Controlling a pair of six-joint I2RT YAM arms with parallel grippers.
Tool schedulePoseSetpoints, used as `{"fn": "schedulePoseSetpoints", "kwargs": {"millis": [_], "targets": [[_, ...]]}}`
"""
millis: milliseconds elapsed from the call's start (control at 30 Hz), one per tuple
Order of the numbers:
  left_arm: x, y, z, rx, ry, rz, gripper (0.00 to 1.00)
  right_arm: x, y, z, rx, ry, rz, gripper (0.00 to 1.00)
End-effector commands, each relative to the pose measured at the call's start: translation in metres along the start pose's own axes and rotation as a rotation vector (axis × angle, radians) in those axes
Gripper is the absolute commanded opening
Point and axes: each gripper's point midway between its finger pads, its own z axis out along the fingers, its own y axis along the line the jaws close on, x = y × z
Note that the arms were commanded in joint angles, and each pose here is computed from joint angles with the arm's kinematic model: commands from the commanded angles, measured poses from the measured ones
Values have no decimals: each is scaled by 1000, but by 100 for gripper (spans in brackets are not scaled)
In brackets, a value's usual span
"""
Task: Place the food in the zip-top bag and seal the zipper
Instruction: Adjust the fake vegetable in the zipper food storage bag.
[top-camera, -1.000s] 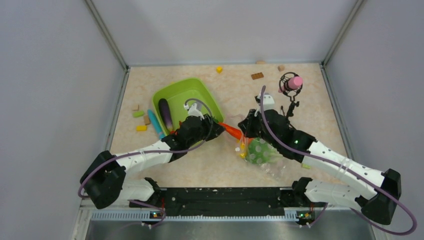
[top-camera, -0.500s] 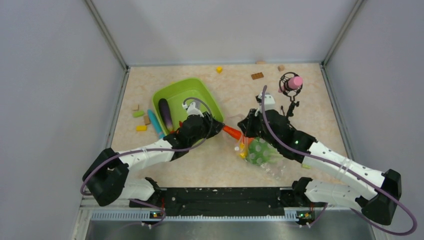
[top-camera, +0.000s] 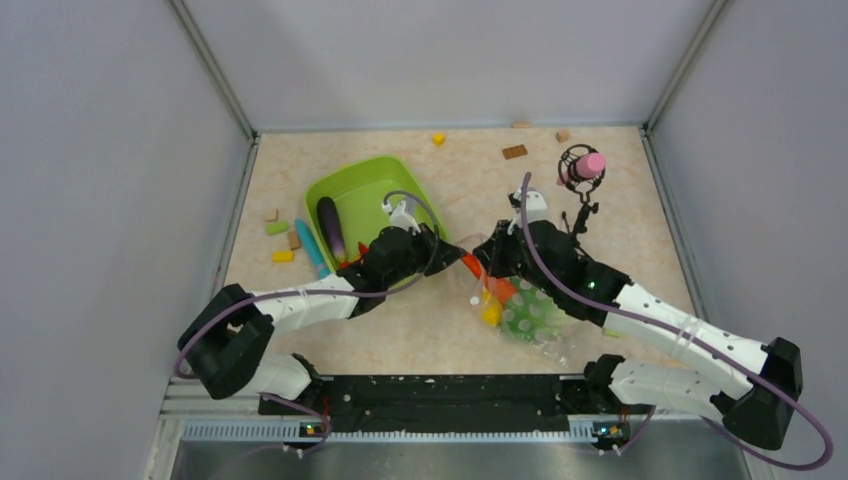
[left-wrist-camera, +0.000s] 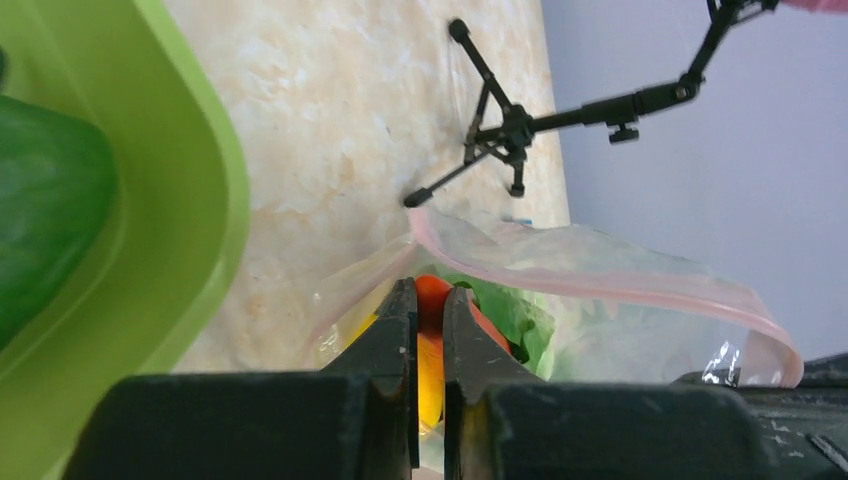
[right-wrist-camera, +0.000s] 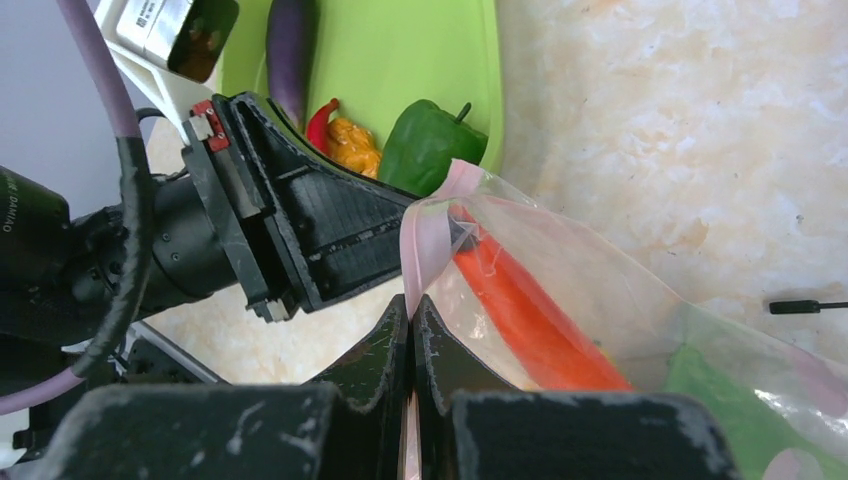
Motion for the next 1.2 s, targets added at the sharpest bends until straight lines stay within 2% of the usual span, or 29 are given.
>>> {"fn": "schedulePoseSetpoints", "kwargs": {"millis": [0, 233, 400, 600, 667, 833, 1000, 1133, 1167], "targets": [[17, -48, 1, 202, 87, 108, 0, -21, 18, 1, -71, -70, 8, 0], [44, -66, 22, 300, 154, 174, 0, -19, 43, -3, -204, -42, 15, 0], [56, -52, 34, 244, 192, 175, 1, -35, 44, -15, -211, -111, 45, 0], [72, -38, 40, 207, 271, 192, 27, -56, 38, -30, -202, -225, 93, 0], [76, -29, 42, 149, 309, 202, 35, -60, 35, -35, -200, -252, 110, 0], [73, -20, 34, 69, 331, 238, 45, -69, 23, -45, -158, -310, 140, 0], [59, -38, 12, 76, 327, 289, 55, -68, 3, -45, -66, -331, 121, 0], [44, -60, -7, 90, 327, 346, 69, -65, -8, -43, -15, -332, 76, 0], [44, -61, -12, 88, 344, 364, 70, -65, -10, -44, -4, -336, 71, 0]]}}
